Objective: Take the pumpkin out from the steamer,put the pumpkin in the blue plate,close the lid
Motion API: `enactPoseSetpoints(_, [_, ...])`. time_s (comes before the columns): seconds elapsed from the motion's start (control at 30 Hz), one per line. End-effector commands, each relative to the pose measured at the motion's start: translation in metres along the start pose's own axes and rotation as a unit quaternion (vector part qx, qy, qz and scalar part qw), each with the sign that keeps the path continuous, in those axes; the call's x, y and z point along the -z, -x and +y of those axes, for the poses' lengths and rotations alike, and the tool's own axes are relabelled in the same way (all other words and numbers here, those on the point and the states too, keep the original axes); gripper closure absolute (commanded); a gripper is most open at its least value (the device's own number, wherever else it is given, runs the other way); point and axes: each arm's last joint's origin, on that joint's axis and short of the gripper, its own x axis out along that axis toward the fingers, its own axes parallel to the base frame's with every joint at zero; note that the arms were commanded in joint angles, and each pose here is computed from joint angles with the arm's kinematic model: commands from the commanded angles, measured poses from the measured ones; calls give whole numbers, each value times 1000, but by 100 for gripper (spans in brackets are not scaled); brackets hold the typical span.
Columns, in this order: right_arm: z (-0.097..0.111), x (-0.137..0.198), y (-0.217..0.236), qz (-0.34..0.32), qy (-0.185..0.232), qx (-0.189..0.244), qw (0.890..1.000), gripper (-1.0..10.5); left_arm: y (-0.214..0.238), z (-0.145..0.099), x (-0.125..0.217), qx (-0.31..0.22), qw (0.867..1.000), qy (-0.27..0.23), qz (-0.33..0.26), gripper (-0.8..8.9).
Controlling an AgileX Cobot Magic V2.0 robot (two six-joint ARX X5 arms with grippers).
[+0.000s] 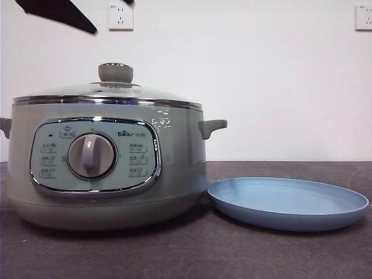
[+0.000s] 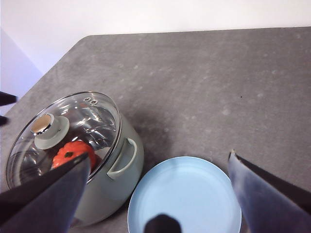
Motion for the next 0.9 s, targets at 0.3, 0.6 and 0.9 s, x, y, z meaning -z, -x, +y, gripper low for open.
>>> enactPoseSetpoints(0.3, [1, -1, 0, -2, 4, 0, 1000, 474, -51, 1, 10, -41, 995, -48, 78, 377])
enactPoseSetpoints(0.6, [1, -1, 0, -2, 4, 1, 1000, 474, -58, 1, 14, -39, 993, -50, 95, 378])
enactPoseSetpoints(0.9, [1, -1, 0, -2, 4, 1, 1000, 475, -58, 2, 13, -49, 992, -66, 94, 822])
